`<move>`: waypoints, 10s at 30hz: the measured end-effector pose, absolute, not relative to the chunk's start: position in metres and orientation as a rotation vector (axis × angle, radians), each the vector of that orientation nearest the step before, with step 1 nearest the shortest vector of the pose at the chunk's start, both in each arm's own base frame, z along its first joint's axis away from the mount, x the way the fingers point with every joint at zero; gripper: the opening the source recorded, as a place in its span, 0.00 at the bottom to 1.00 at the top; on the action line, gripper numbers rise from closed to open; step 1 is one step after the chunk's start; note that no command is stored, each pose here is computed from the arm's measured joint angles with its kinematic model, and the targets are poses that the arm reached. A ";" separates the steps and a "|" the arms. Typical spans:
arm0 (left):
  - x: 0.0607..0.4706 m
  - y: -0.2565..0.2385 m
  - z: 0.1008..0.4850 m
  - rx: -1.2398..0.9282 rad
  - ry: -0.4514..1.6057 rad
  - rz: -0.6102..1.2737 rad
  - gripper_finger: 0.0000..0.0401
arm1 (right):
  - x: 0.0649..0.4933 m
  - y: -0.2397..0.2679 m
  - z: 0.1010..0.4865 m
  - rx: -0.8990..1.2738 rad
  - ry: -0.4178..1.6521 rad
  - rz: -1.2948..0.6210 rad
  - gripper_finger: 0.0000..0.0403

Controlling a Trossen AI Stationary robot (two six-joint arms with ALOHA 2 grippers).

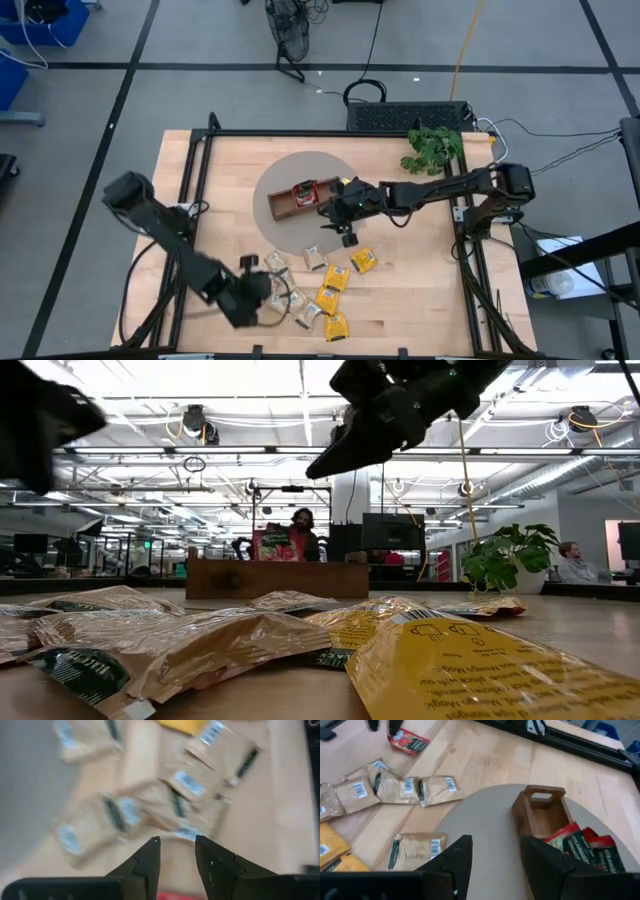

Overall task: Pick & Place Tea
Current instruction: Put the red tea bag into the wooden organizer

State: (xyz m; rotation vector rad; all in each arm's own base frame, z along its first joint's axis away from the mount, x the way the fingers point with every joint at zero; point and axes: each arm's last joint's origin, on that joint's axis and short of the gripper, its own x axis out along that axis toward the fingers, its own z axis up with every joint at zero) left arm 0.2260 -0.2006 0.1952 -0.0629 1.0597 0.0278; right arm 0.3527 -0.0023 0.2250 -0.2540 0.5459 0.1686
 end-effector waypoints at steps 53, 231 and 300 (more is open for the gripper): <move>0.216 -0.256 0.127 -0.015 1.509 0.231 0.04 | 0.346 -0.007 0.213 -0.181 0.528 0.130 0.37; 0.176 -0.037 0.227 -0.035 -0.012 0.147 0.56 | 0.403 -0.021 0.184 -0.731 0.927 -0.123 0.00; 0.176 -0.037 0.227 -0.035 -0.013 0.147 0.56 | 0.438 -0.026 0.196 -0.590 1.262 -0.150 0.00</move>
